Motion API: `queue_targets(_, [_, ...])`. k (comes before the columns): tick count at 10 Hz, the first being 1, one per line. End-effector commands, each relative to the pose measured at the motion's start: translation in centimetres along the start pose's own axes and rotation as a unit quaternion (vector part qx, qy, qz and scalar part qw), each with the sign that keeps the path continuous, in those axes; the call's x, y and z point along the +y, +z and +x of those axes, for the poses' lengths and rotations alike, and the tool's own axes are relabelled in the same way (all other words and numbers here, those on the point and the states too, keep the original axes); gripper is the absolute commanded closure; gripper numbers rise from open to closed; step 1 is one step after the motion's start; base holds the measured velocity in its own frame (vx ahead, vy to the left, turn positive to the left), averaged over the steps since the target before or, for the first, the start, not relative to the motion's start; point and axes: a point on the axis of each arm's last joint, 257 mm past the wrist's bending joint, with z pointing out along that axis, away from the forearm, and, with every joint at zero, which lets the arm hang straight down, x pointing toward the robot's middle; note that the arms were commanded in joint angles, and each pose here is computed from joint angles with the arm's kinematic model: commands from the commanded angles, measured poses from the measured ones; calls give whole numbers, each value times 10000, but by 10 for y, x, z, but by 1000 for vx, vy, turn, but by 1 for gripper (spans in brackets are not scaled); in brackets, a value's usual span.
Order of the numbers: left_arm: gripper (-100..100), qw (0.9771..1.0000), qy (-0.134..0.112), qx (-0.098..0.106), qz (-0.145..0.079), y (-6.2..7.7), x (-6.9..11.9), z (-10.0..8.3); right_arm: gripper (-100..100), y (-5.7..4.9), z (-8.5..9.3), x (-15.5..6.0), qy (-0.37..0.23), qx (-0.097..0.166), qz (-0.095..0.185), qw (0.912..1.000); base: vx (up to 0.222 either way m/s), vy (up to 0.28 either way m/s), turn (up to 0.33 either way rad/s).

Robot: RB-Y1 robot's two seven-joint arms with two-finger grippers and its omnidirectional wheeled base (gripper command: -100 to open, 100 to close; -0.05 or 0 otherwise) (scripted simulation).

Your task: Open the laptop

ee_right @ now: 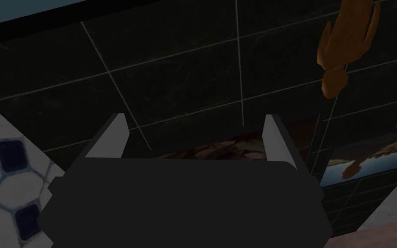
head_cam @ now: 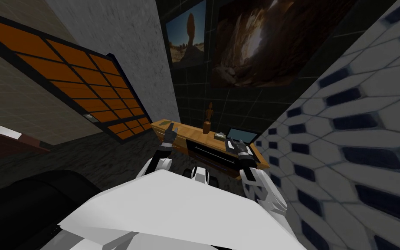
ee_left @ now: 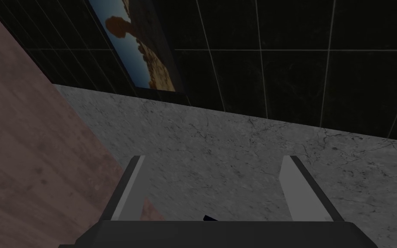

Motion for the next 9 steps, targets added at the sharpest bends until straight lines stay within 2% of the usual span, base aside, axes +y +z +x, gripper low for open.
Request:
queue_targets(1, [0,10000,0,0,0,0,0,0,-100,9,19,-29,-879,296,303,9952,57,10,183])
queue_targets(2, [0,10000,0,0,0,0,0,0,-100,9,21,-30,-950,311,306,9945,42,-1,97])
queue_targets(4, [0,10000,0,0,0,0,0,0,-100,16,36,-59,-1739,582,575,9814,47,2,162])
queue_targets(5, [0,10000,0,0,0,0,0,0,-100,16,36,-59,-1785,583,573,9805,44,-1,62])
queue_targets(7, [0,10000,0,0,0,0,0,0,-100,23,42,-86,-2538,794,815,9605,44,1,130])
queue_targets(8, [0,10000,0,0,0,0,0,0,-100,22,46,-89,-2588,840,827,9587,43,-2,78])
queue_targets(9, [0,10000,0,0,0,0,0,0,-100,24,50,-104,-2965,961,947,9455,35,7,123])
